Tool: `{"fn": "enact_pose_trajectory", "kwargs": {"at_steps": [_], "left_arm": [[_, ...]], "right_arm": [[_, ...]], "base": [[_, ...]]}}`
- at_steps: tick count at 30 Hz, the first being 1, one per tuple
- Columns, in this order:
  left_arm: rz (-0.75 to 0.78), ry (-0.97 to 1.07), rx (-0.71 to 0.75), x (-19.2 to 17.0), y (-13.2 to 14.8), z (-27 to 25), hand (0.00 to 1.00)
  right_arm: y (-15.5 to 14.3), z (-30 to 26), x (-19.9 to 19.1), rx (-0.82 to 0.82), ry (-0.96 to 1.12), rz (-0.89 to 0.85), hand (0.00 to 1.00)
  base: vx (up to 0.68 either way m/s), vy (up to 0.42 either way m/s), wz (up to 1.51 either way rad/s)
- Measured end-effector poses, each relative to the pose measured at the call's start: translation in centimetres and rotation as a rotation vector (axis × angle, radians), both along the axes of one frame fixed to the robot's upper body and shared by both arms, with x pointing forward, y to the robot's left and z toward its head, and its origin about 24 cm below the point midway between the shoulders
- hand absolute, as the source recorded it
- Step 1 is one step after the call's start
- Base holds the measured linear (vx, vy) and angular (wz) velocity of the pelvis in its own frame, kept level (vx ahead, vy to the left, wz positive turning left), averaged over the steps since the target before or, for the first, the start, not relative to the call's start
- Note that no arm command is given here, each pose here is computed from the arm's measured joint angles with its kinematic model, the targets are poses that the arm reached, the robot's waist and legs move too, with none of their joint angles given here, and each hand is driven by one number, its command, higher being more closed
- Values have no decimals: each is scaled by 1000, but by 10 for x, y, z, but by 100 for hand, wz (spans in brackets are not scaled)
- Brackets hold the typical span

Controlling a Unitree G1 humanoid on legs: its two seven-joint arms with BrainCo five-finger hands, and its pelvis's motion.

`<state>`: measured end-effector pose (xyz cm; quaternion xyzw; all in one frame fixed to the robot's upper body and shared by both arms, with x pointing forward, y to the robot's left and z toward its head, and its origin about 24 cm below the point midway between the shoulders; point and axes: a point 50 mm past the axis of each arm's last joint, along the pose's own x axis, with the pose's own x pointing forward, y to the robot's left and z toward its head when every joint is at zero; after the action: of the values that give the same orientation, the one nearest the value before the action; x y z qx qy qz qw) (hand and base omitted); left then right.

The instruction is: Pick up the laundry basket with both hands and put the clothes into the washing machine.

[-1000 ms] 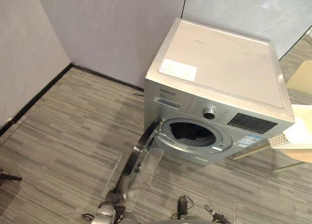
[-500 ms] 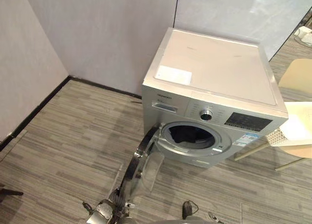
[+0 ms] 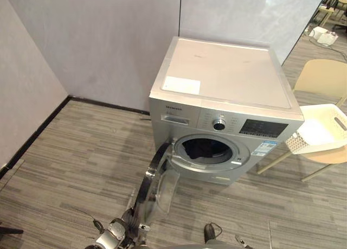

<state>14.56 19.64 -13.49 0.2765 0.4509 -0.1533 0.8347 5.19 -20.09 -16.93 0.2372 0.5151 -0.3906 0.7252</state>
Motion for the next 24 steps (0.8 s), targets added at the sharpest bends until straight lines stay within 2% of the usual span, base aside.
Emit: {"fn": "enact_pose_trajectory", "kwargs": {"at_steps": [7, 10, 13, 17, 21, 24], "left_arm": [[22, -76, -51, 18, -4, 12, 0], [46, -127, -130, 29, -24, 18, 0], [69, -128, -153, 30, -26, 18, 0], [100, -170, -177, 42, -28, 24, 0], [156, -176, -240, 43, -42, 24, 0], [142, -171, -281, 42, -55, 24, 0]], "right_arm": [[11, 0, 5, 36, -33, -57, 0], [7, 1, 12, 26, -38, -19, 0], [2, 2, 12, 5, -28, 9, 0], [-1, 8, 41, -31, -79, 146, 0], [-4, 7, 32, -47, -55, 181, 0], [-10, 10, 36, -83, -85, 177, 0]], "base": [[-26, 22, 27], [8, 18, 32], [-8, -47, 16], [-56, -106, -24], [-116, -120, 42], [-112, -62, 2]]}}
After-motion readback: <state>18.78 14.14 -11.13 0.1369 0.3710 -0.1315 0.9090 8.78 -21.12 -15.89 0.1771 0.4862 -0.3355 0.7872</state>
